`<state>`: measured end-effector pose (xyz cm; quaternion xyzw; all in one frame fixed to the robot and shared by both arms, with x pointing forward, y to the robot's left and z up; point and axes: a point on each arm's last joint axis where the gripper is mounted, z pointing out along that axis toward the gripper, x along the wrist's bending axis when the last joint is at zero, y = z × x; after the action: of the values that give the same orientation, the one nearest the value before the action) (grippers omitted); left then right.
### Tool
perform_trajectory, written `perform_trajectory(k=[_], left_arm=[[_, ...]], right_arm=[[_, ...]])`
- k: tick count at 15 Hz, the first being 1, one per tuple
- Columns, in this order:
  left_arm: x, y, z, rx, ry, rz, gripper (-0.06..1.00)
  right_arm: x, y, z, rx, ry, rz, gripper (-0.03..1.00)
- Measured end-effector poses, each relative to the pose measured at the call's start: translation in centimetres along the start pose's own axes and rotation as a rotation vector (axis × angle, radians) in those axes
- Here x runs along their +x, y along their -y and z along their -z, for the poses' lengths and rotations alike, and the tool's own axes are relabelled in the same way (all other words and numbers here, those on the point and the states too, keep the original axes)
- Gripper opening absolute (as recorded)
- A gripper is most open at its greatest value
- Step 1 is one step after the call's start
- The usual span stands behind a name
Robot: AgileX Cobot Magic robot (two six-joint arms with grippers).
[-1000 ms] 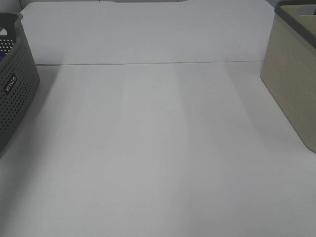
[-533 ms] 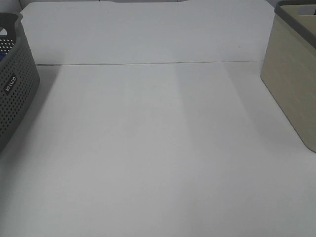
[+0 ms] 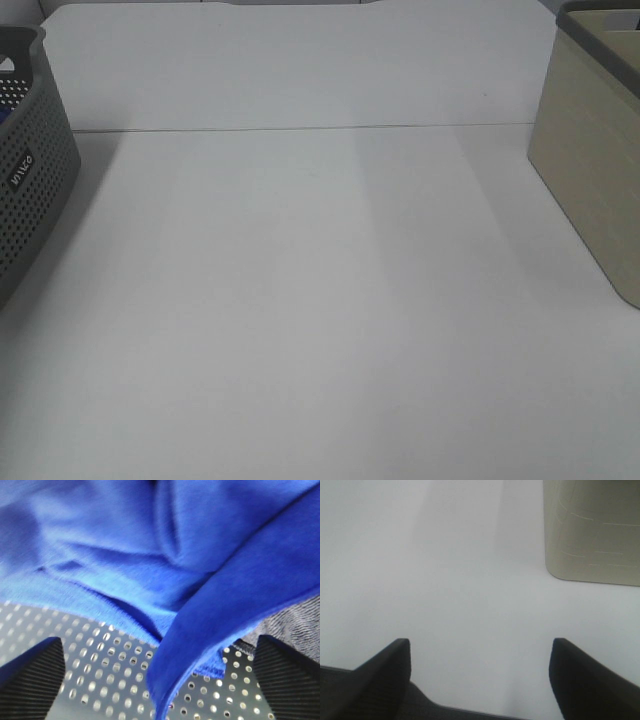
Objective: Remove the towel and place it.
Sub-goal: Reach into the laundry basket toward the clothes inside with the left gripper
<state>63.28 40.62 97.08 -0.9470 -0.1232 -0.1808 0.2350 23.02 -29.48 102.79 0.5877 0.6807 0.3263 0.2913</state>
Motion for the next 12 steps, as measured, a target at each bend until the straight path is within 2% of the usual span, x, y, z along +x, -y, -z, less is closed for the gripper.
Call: perform_trajectory(k=[4, 8, 9, 12], left_arm=[[-0.4, -0.4, -1.1, 0.009, 0.035, -0.081, 0.77], [-0.4, -0.5, -1.2, 0.01, 0.041, -0.086, 0.43], [-0.5, -0.5, -1.3, 0.011, 0.044, -0.089, 0.29], [-0.6, -0.8, -2.0, 0.016, 0.061, -0.102, 0.17]], right_arm=[[0.0, 0.0, 0.0, 0.0, 0.0, 0.0, 0.75], [0.0, 0.0, 0.0, 0.0, 0.0, 0.0, 0.75], [0.0, 0.0, 0.0, 0.0, 0.0, 0.0, 0.75], [0.0, 0.0, 0.0, 0.0, 0.0, 0.0, 0.75]])
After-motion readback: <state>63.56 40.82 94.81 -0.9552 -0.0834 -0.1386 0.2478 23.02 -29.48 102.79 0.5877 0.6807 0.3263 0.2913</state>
